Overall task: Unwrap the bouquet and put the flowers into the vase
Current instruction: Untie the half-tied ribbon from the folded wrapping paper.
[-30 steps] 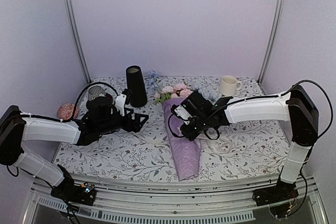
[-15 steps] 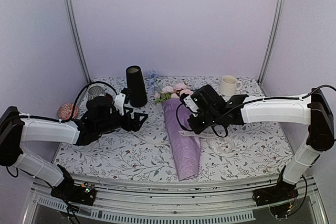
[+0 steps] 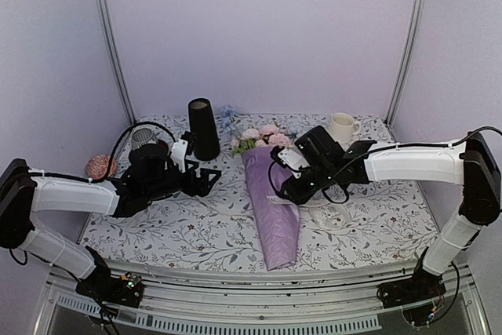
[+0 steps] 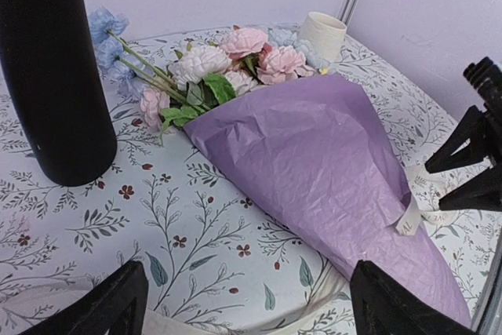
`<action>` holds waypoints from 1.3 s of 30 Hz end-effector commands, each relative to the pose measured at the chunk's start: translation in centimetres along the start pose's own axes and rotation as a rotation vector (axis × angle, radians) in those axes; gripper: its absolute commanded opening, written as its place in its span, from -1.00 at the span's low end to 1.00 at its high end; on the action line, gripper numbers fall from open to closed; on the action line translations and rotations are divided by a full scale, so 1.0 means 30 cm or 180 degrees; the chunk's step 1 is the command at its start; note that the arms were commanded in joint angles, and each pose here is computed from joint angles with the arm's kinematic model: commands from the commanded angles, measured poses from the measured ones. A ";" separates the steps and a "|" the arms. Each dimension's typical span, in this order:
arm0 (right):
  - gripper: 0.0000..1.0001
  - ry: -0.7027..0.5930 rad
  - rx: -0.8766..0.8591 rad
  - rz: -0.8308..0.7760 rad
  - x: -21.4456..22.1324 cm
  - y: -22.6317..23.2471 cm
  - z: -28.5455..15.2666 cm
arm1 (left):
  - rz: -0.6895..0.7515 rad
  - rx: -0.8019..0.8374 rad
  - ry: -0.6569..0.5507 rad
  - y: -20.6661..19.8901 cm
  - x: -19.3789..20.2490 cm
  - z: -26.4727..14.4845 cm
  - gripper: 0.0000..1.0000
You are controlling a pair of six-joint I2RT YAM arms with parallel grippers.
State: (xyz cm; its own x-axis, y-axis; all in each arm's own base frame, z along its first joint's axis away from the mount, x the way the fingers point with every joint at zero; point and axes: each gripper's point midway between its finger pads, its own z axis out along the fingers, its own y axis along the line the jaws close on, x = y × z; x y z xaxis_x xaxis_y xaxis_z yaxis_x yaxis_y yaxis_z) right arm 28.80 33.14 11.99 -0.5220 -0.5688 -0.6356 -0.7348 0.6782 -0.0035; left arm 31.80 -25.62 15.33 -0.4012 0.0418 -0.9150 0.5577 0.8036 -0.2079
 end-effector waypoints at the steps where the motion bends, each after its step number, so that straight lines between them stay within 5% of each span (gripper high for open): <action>1: -0.08 0.0238 -0.0253 -0.0130 0.072 0.048 0.053 | 0.0050 -0.0012 -0.0025 -0.005 -0.022 0.015 0.84; 12: 0.07 0.0435 -0.0287 -0.0152 0.112 0.055 0.132 | 0.0056 -0.0027 -0.0016 -0.002 -0.021 0.018 0.84; 25: -0.89 0.0062 -0.0020 -0.0072 0.031 0.007 0.023 | 0.0050 -0.0015 -0.0010 -0.005 -0.021 0.018 0.84; 32: -0.94 -0.0185 0.0276 0.0003 -0.013 -0.050 -0.047 | 0.0049 -0.0015 -0.0008 -0.006 -0.021 0.017 0.84; 34: -0.80 -0.0205 0.0191 0.0018 -0.018 -0.042 -0.055 | 0.0051 -0.0022 -0.0009 -0.005 -0.021 0.018 0.84; 37: -0.05 -0.0078 -0.0057 -0.0022 0.000 0.001 -0.032 | 0.0050 -0.0014 -0.0012 -0.007 -0.023 0.018 0.84; 39: 0.19 0.0066 -0.0172 -0.0052 0.029 0.024 0.000 | 0.0047 0.0000 -0.0018 -0.011 -0.025 0.017 0.84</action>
State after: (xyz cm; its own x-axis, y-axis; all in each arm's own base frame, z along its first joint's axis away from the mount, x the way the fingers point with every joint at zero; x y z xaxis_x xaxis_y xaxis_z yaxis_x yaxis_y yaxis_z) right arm 28.76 32.32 12.75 -0.5062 -0.5576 -0.6579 -0.7274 0.6859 -0.0217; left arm 31.99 -25.71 15.01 -0.4072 0.0520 -0.9119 0.5547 0.8072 -0.2017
